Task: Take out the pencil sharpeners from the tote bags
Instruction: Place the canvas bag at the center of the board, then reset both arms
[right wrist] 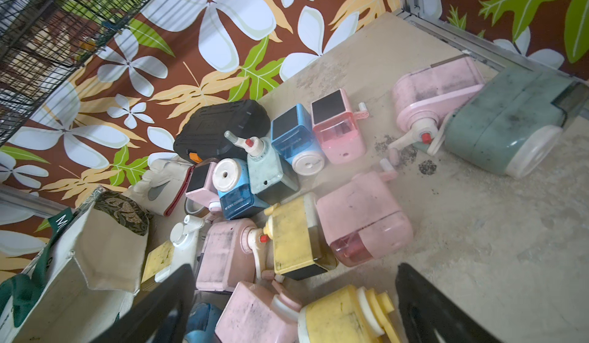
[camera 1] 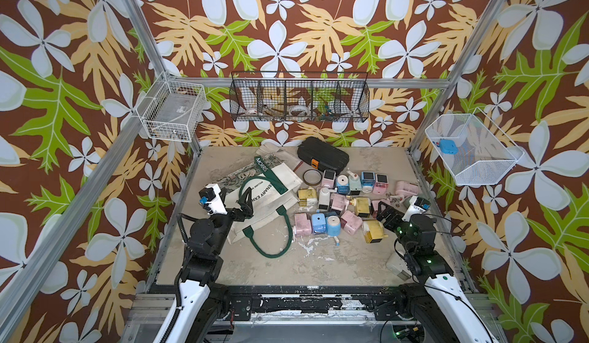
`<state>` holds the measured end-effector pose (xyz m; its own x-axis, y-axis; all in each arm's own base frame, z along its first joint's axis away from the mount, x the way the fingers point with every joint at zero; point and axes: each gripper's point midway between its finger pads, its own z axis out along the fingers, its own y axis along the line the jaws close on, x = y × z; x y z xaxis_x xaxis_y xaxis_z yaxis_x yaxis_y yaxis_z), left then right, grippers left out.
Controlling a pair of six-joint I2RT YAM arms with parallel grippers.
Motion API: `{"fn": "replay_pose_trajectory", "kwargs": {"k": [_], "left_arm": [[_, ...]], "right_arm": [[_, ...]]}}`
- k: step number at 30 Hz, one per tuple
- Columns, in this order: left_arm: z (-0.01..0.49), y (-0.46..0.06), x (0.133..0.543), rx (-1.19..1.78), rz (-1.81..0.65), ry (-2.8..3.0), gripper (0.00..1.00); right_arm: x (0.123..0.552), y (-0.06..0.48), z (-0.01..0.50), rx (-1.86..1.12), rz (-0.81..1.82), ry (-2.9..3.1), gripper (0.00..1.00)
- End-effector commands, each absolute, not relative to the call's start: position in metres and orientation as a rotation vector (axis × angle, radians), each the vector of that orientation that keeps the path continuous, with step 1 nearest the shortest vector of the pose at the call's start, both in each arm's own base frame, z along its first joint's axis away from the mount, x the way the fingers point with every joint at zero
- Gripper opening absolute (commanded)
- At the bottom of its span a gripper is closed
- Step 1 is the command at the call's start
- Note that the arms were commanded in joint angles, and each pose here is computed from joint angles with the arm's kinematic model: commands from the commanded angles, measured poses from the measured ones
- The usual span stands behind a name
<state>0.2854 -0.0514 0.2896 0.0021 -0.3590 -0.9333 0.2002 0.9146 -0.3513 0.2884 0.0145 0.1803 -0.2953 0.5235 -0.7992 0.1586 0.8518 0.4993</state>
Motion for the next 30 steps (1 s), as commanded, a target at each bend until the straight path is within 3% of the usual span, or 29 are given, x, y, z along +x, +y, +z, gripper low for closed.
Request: {"fn": "replay_pose_trajectory", "kwargs": {"k": [1,7,13,24,30], "left_arm": [[0.286,-0.042,0.282,-0.216,-0.46,1.467,1.0],[0.268,-0.022,0.271,-0.275,-0.377,1.386,1.0],[0.247,-0.002,0.272,-0.299,-0.207,1.388,1.0],[0.187,-0.007,0.282,-0.143,-0.051,1.438,1.0],[0.17,-0.01,0.297,-0.127,-0.038,1.488,1.0]], "right_arm": [[0.29,0.022,0.203,0.427,0.413,1.818,0.96],[0.293,0.033,0.237,0.291,0.374,1.761,0.95],[0.298,0.032,0.241,0.163,0.242,1.677,0.96],[0.292,-0.001,0.173,0.103,-0.1,1.657,1.0],[0.285,-0.024,0.15,0.232,-0.127,1.599,1.0]]}}
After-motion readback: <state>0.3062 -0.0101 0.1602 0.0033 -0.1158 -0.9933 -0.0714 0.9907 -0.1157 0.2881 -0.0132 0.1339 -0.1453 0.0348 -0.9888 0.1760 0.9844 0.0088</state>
